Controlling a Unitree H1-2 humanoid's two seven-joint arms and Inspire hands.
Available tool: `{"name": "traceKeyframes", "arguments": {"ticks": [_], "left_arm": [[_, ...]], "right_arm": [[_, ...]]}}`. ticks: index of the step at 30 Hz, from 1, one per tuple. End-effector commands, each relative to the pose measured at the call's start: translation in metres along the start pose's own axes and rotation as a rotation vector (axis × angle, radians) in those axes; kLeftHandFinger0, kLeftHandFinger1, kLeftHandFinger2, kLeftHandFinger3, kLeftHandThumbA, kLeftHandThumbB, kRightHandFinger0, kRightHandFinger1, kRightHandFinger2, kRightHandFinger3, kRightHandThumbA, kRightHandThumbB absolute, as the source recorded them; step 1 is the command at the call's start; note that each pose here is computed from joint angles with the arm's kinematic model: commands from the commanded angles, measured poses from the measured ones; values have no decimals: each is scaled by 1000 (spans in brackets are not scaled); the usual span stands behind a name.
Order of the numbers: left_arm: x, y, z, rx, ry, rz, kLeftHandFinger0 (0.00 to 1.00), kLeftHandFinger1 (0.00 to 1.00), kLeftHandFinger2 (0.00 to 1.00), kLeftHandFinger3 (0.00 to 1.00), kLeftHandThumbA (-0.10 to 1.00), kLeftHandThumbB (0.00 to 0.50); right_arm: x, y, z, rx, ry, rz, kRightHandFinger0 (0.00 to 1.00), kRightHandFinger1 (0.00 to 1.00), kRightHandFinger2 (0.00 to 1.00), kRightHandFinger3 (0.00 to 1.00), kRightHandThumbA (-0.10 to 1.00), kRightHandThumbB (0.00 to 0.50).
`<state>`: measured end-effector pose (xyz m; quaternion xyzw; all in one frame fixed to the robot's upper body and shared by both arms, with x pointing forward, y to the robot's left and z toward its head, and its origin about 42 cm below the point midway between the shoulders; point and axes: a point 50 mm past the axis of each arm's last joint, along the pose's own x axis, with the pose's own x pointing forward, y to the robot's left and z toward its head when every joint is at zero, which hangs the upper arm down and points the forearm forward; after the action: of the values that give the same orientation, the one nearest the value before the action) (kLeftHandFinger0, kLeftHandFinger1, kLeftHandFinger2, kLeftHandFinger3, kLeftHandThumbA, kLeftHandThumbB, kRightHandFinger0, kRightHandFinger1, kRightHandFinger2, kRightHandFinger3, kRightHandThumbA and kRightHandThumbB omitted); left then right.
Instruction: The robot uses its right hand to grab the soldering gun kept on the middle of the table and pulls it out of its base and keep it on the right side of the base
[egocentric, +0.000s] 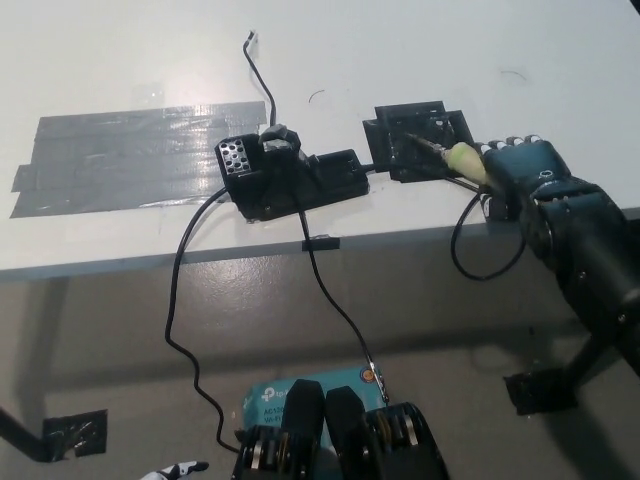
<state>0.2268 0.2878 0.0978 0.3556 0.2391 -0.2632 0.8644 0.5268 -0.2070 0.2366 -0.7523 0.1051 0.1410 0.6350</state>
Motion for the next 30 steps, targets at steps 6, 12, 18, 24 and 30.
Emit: {"name": "traceKeyframes", "arguments": {"ticks": [6, 12, 18, 24, 30], "left_arm": [[-8, 5, -2, 17, 11, 6, 715, 796, 828, 922, 624, 223], [-10, 4, -5, 22, 23, 10, 697, 774, 798, 945, 632, 221], [-11, 1, -7, 18, 30, 8, 715, 794, 835, 990, 618, 219], [-12, 0, -8, 22, 33, 3, 687, 759, 793, 954, 634, 225], [-7, 2, -5, 2, 22, 10, 700, 796, 829, 967, 606, 221]], "right_arm": [[-10, -54, -14, 140, 38, 77, 1000, 1000, 1000, 1000, 988, 500], [-25, -96, -18, 106, -14, 5, 1000, 1000, 1000, 1000, 866, 500], [-46, -122, -36, 222, -68, -66, 1000, 1000, 1000, 1000, 877, 500], [-91, -132, -70, 394, -176, -197, 1000, 1000, 1000, 1000, 865, 500], [-187, -99, -86, 579, -363, -458, 1000, 1000, 1000, 1000, 770, 500]]}}
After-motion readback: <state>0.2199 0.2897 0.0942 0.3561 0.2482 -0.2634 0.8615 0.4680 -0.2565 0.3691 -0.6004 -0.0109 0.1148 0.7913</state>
